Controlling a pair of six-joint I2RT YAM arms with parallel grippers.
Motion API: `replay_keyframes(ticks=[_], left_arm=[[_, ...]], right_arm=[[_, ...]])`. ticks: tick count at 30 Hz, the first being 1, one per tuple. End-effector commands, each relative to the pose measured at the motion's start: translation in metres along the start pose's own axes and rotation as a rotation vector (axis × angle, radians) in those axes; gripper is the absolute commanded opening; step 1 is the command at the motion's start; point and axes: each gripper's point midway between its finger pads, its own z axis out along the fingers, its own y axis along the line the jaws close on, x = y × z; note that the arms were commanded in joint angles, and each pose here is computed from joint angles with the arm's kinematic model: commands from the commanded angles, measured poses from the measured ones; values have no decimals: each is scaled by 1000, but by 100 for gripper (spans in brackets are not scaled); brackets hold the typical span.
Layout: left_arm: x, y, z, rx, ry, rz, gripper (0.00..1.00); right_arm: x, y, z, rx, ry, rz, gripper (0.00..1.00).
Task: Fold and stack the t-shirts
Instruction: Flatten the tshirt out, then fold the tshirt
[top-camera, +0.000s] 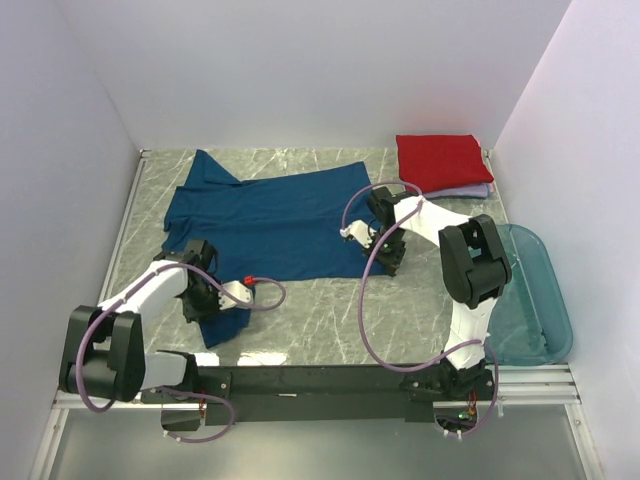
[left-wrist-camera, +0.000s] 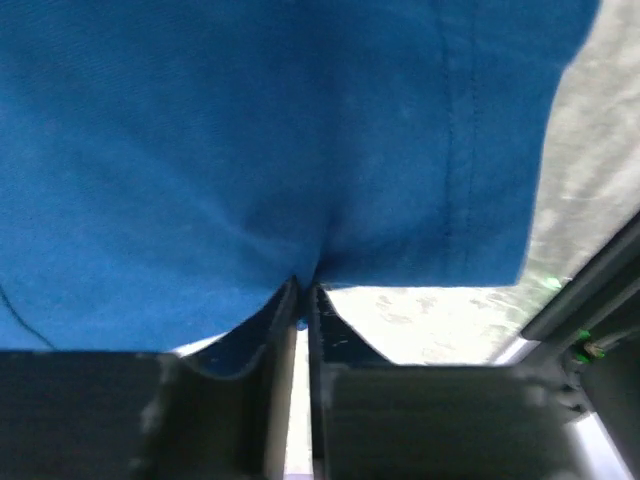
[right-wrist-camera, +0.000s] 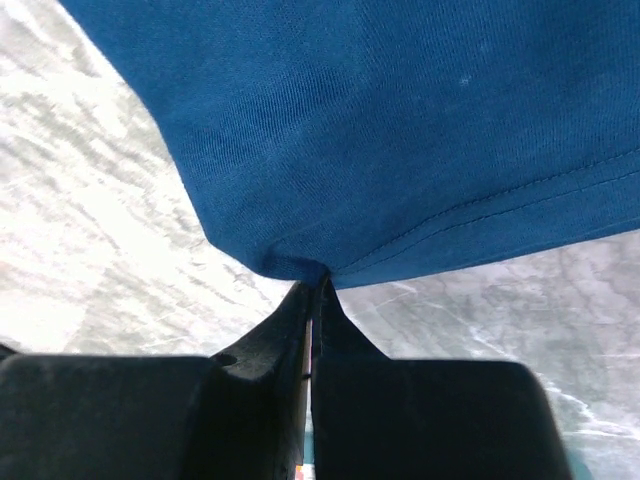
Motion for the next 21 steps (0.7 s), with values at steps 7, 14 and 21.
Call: replay_keyframes(ticks=[7, 14, 21], left_arm=[[-26, 0, -62, -13, -152, -75, 1], [-25, -5, -76, -19, -182, -109, 1], [-27, -15, -97, -5, -211, -127, 0]], right_arm=[[-3, 4, -54, 29, -118, 16, 0], [8, 12, -62, 46, -128, 9, 0], [19, 23, -74, 50, -137, -2, 0]])
